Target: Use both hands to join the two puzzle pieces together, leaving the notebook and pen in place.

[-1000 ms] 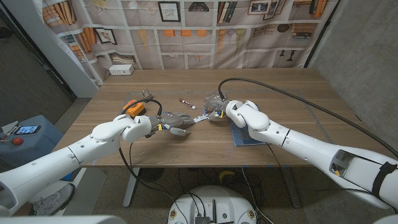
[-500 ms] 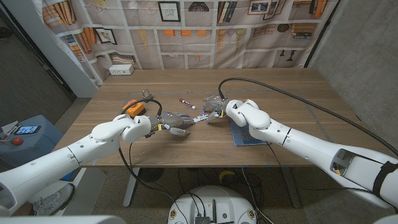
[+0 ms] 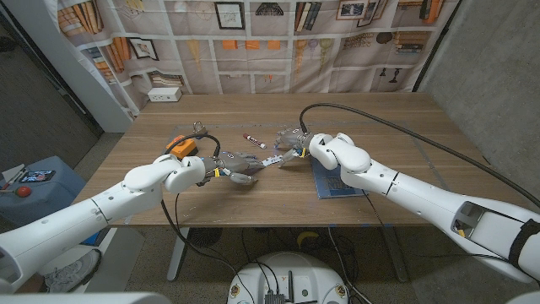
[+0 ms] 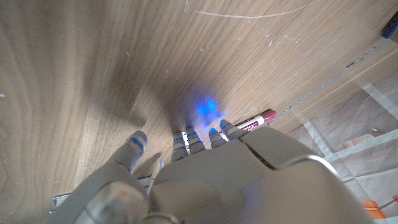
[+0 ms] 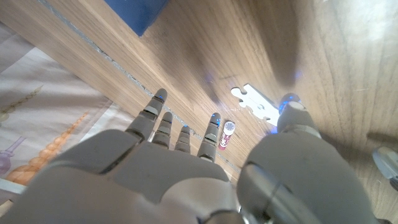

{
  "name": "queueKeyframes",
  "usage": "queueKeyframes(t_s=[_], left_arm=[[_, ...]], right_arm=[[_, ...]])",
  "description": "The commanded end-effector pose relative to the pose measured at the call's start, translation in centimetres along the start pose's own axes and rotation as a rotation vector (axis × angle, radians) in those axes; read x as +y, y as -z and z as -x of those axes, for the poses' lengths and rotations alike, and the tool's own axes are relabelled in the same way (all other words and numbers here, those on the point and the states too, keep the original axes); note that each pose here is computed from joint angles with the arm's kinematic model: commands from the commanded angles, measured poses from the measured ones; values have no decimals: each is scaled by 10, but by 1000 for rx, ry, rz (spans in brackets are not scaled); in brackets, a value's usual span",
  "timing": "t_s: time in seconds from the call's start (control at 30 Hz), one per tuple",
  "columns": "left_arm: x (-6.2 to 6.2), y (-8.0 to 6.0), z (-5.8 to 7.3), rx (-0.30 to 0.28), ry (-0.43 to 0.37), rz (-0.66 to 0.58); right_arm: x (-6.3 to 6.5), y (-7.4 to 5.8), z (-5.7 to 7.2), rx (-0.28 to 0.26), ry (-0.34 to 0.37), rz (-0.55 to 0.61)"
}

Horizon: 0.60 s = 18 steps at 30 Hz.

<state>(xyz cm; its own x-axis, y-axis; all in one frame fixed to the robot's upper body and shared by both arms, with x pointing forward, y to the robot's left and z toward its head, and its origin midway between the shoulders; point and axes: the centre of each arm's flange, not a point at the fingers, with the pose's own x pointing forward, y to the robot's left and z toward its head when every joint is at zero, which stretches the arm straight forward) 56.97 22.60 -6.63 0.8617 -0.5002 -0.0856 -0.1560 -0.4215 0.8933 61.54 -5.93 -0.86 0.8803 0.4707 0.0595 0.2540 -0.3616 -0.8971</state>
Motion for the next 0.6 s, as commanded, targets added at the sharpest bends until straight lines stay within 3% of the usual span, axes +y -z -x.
queueKeyframes(t_s=[0.03, 0.6], left_arm=[[1, 0, -1, -1, 0, -3], [1, 0, -2, -5, -1, -9]], right_arm=[[3, 10, 4, -5, 36, -75], [11, 22, 6, 11, 92, -220]])
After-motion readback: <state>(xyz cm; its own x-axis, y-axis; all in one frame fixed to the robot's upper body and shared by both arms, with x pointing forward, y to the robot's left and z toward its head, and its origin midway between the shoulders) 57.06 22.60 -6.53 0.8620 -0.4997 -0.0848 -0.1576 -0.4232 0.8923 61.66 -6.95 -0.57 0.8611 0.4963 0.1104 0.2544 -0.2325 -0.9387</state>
